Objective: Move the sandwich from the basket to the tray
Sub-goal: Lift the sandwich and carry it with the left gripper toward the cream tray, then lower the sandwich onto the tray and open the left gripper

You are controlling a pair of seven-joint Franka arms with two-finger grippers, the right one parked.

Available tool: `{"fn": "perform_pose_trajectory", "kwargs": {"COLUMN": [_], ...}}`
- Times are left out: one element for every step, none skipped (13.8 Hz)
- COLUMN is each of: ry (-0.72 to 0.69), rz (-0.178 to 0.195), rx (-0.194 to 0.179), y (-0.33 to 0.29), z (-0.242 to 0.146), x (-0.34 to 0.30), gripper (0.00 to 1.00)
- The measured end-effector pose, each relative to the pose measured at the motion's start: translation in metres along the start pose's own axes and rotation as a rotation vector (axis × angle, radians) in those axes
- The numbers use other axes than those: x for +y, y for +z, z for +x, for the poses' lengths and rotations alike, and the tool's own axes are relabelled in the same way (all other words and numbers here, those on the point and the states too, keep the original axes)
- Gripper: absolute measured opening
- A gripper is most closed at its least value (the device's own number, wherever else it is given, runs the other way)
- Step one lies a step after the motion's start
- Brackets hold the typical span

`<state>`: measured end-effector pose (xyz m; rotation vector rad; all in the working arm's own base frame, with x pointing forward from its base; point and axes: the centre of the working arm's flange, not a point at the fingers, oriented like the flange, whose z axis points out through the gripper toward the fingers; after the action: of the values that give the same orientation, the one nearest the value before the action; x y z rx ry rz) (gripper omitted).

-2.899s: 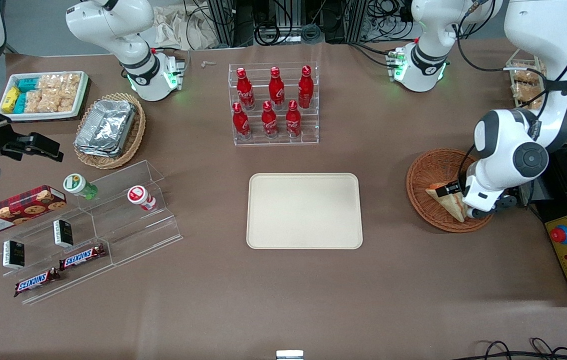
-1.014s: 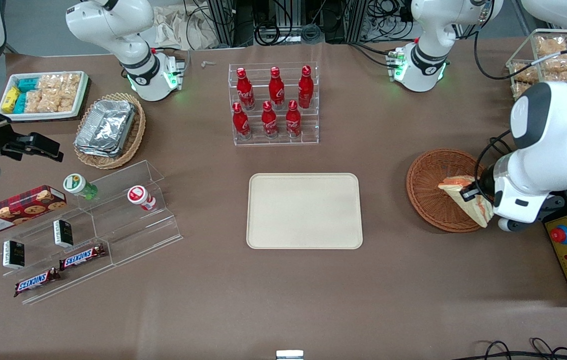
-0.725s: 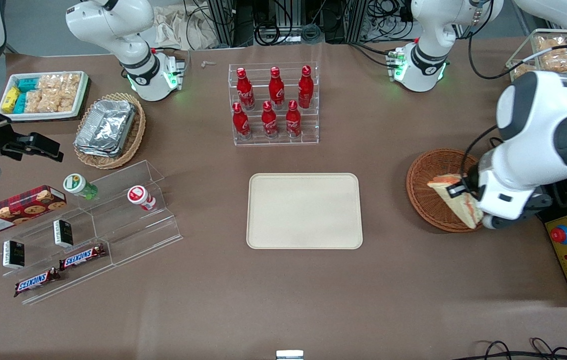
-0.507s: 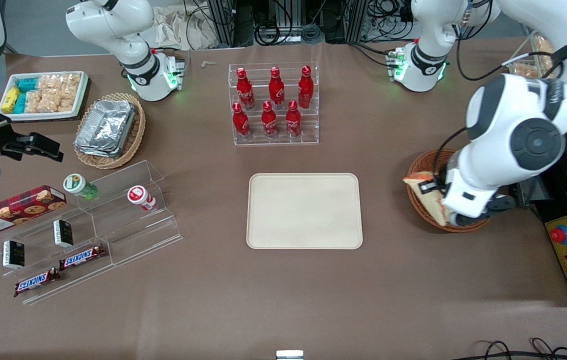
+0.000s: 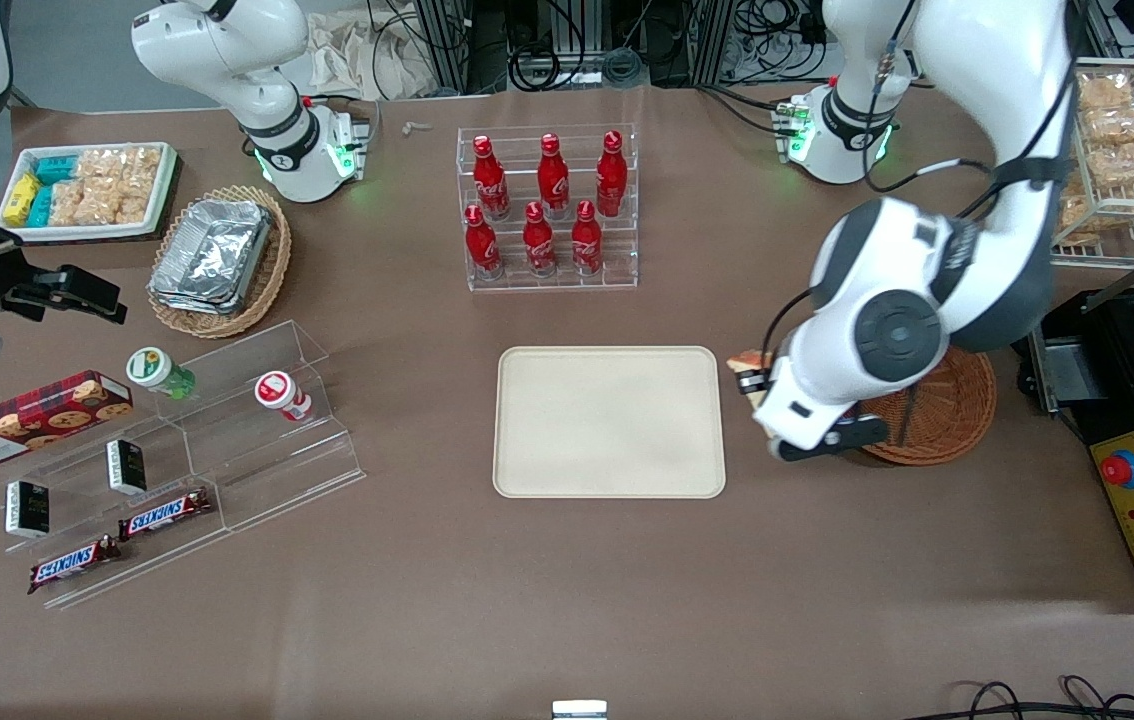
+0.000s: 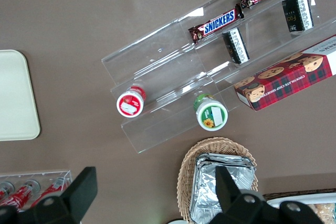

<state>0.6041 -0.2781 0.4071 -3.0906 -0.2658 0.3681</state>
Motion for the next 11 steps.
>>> {"fn": "perform_pose_trajectory", "kwargs": {"ry": [0.015,0.028,0.041,0.061,0.098,0.151,0.213,0.266,0.298,0.317,0.328], "rz": [0.003,0.008,0.012,0.017,0.021,0.023,0.024,0.022,0.017,0.014,0.014], "rx": [-0.003,-0.009,-0.016,-0.025,-0.033,-0.043,-0.051,-0.052,-0.048,-0.045,-0.048], "y": [0.011,0.023,0.038,0.053,0.067,0.08,0.09,0.097,0.102,0.106,0.112], "z": [0.0,0.0,0.001,0.003,0.005,0.009,0.012,0.015,0.018,0.02,0.021], "x": [0.01,0.02,0.029,0.036,0.041,0.044,0.044,0.045,0.046,0.047,0.048], "gripper": [0.16,0.16,0.16,0.16,0.16,0.16,0.16,0.16,0.16,0.16,0.16]}}
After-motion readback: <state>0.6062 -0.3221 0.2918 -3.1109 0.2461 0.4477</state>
